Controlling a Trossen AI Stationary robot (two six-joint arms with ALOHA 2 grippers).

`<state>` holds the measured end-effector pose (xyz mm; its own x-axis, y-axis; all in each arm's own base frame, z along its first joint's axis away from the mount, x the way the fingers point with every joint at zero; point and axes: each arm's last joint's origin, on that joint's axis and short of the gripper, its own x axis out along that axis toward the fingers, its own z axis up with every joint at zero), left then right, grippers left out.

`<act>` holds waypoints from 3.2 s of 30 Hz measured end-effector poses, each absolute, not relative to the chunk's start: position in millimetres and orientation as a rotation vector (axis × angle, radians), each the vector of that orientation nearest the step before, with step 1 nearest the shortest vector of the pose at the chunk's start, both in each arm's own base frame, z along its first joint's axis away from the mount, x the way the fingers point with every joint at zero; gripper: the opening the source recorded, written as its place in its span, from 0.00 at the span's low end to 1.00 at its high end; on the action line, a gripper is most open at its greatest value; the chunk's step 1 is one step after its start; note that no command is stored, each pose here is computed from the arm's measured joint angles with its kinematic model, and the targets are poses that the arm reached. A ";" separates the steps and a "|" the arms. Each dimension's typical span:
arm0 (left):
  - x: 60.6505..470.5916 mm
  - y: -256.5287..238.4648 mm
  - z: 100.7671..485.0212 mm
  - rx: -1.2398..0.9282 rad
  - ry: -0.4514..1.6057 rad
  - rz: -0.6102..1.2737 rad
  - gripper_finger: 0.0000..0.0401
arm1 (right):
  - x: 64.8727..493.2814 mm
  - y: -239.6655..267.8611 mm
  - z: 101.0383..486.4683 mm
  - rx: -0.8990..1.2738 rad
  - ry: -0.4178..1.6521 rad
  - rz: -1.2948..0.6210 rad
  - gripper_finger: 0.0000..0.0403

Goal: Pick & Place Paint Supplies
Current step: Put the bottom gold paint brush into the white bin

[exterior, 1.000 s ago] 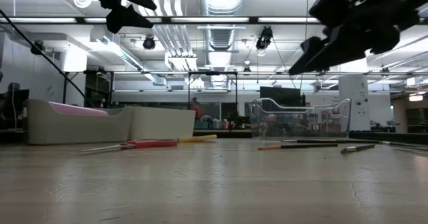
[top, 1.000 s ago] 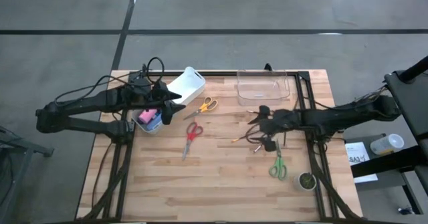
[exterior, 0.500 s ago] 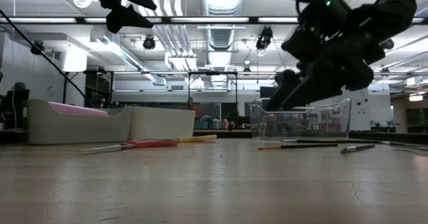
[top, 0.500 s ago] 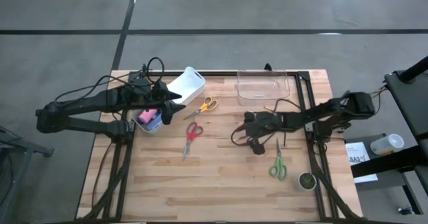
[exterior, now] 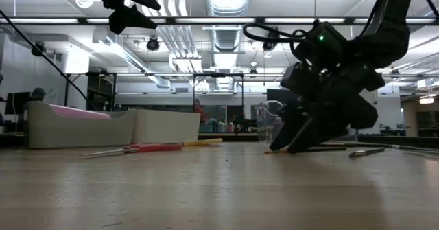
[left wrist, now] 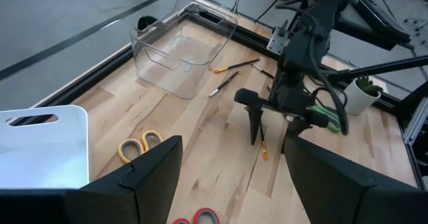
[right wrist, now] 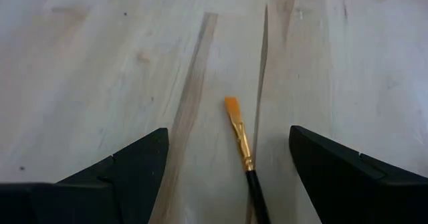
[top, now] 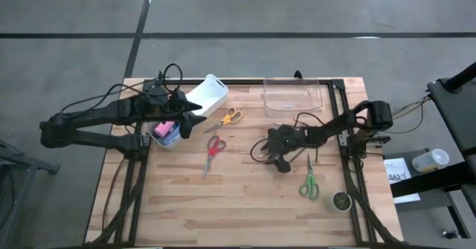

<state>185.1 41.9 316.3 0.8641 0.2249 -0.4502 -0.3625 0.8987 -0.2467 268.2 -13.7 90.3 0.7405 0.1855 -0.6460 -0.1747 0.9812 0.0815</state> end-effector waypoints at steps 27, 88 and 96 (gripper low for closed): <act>185.1 41.9 316.3 -0.333 0.427 0.314 0.68 | 265.9 -22.7 84.1 -0.028 0.747 0.173 0.53; 185.0 42.0 316.2 -0.333 0.427 0.314 0.68 | 263.2 -22.2 101.9 0.111 0.709 0.123 0.03; 185.0 42.0 316.3 -0.333 0.427 0.314 0.68 | 277.6 -25.3 138.6 0.135 0.666 0.109 0.03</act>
